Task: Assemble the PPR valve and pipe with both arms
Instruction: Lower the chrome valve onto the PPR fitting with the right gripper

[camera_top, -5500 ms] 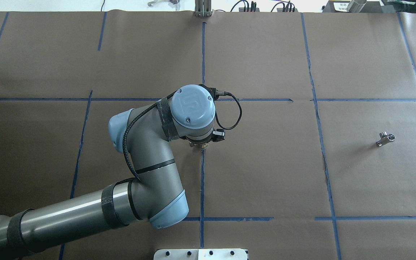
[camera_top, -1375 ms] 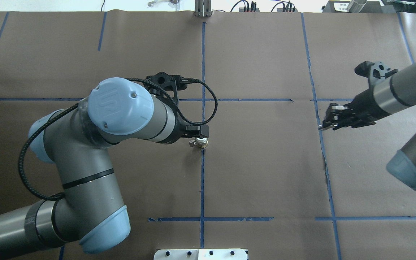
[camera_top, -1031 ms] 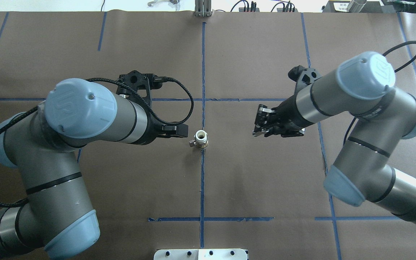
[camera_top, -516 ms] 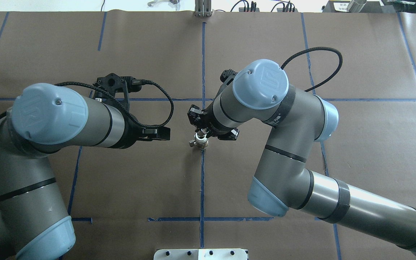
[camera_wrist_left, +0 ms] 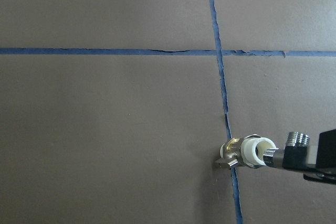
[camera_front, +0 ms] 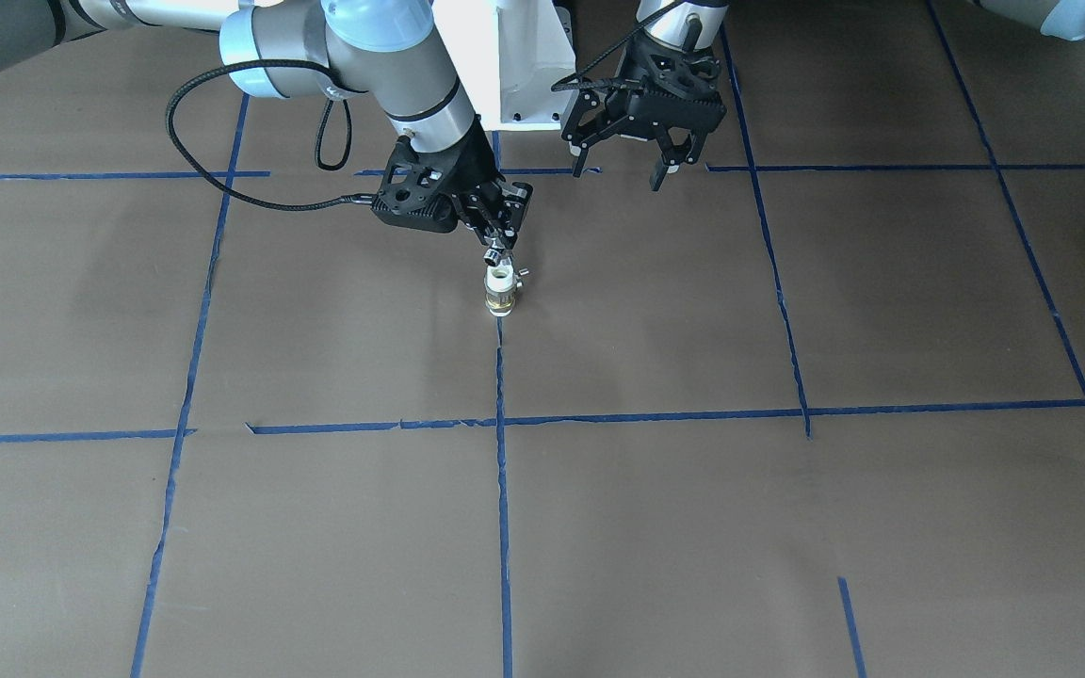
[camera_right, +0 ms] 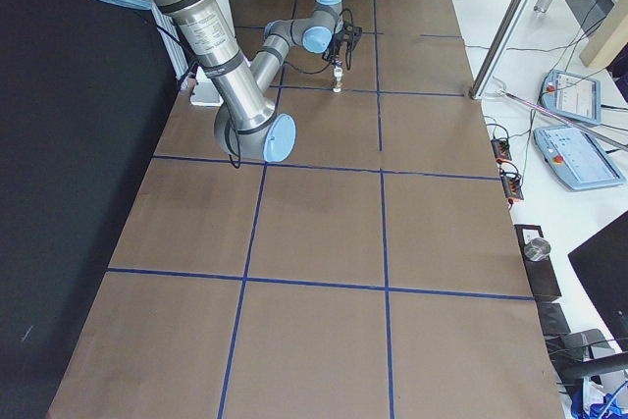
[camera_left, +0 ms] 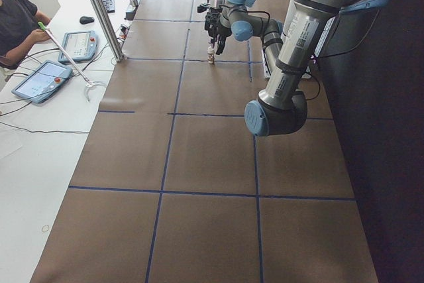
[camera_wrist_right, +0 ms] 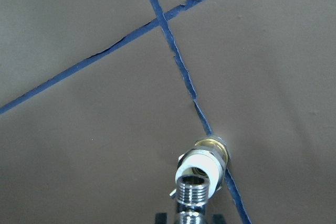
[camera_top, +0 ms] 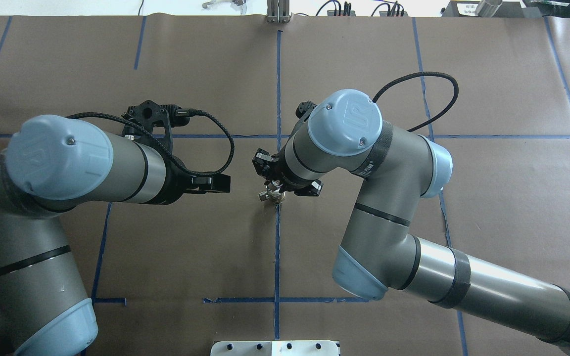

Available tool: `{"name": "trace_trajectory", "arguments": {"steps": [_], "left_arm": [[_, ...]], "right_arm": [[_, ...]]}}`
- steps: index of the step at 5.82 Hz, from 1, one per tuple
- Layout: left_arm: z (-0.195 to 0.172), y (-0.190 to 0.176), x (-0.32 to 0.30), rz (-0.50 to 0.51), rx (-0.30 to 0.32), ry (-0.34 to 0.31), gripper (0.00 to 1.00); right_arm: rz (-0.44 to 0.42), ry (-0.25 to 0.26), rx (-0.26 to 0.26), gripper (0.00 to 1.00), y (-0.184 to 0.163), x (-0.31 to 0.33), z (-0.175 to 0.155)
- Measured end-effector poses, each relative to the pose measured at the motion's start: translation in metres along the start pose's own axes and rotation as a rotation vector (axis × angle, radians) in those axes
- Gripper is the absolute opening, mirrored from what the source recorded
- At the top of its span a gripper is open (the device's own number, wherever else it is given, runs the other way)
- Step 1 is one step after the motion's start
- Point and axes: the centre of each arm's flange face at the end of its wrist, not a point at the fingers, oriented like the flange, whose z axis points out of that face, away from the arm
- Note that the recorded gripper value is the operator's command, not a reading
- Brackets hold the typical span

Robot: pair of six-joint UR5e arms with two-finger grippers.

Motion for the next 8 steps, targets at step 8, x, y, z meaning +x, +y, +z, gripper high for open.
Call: {"name": "trace_trajectory", "arguments": {"steps": [8], "left_arm": [[0.0000,0.0010,0.0005,0.000,-0.001,0.001,1.00]], "right_arm": [[0.004,0.011,0.005,0.02,-0.0042,0.0013,0.0051]]}}
